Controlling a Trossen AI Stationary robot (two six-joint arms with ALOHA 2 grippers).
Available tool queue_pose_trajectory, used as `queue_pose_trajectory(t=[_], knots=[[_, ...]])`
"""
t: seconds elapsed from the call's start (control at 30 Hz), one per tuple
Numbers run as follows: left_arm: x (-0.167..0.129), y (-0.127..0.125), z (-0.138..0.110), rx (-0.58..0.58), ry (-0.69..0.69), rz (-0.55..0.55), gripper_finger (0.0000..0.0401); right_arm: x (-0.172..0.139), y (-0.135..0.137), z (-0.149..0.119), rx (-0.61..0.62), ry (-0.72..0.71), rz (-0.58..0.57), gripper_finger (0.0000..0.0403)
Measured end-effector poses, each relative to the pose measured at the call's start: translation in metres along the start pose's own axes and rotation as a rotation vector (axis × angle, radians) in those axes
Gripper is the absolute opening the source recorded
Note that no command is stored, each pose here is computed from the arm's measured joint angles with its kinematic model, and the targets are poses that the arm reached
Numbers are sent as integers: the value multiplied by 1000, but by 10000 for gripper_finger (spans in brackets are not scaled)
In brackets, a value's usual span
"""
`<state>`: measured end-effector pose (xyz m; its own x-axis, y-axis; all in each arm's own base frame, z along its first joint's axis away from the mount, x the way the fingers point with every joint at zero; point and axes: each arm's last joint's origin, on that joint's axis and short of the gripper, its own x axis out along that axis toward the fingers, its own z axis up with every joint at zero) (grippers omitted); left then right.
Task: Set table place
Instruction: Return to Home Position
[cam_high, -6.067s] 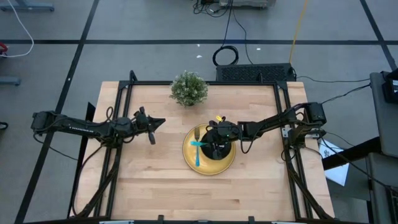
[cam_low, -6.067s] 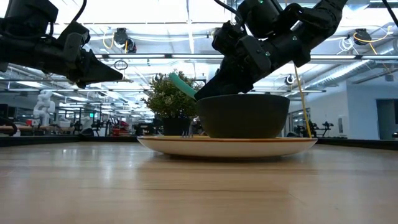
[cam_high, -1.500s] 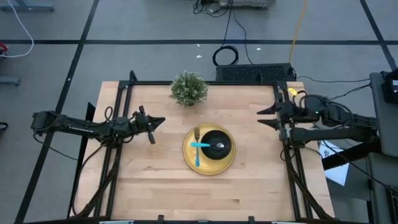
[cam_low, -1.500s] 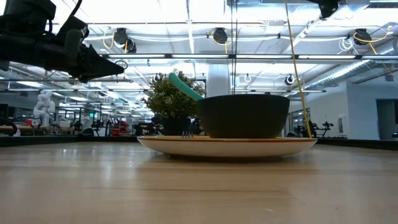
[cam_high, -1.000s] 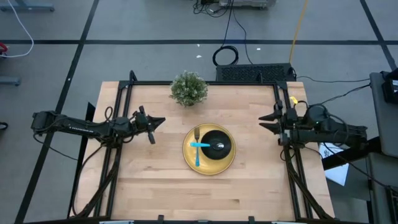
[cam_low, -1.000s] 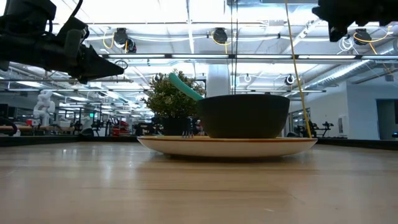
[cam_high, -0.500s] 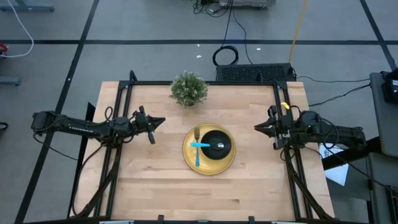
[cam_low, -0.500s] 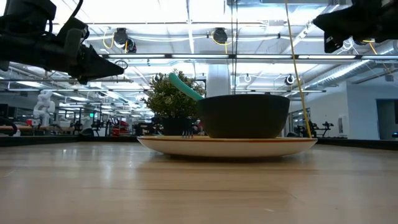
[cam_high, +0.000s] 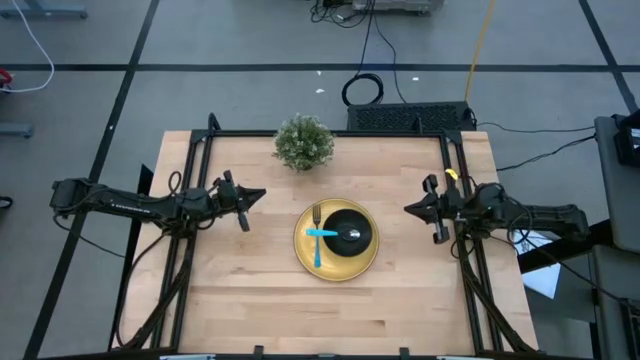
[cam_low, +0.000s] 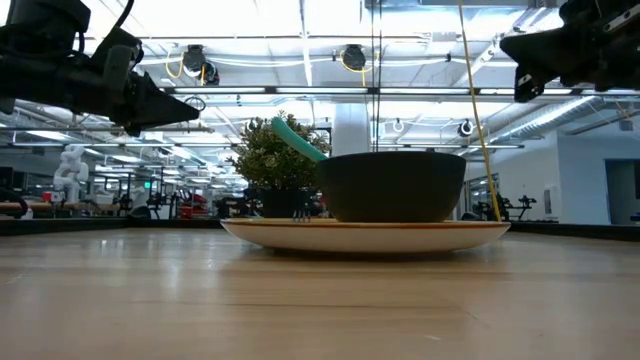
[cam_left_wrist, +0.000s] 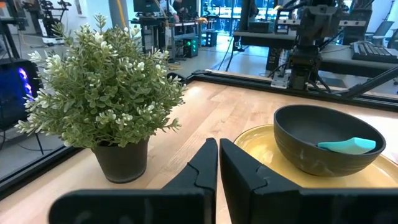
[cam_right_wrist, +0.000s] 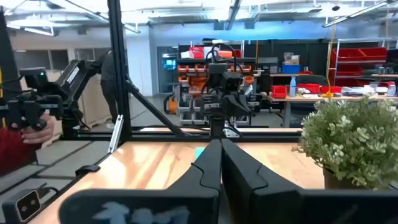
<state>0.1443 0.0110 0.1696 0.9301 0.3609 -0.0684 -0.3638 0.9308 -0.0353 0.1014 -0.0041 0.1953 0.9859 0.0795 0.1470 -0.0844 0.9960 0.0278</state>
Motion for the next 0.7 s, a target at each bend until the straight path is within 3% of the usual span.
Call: queue_pose_trajectory(t=[0.23, 0.53, 0.7], knots=[[0, 0, 0, 0, 0, 0, 24, 0, 0, -4, 4, -60, 4, 0], [0, 0, 0, 2, 0, 0, 24, 0, 0, -9, 10, -15, 23, 0], [0, -2, 5, 73, -53, -45, 24, 0, 0, -10, 12, -3, 23, 0]])
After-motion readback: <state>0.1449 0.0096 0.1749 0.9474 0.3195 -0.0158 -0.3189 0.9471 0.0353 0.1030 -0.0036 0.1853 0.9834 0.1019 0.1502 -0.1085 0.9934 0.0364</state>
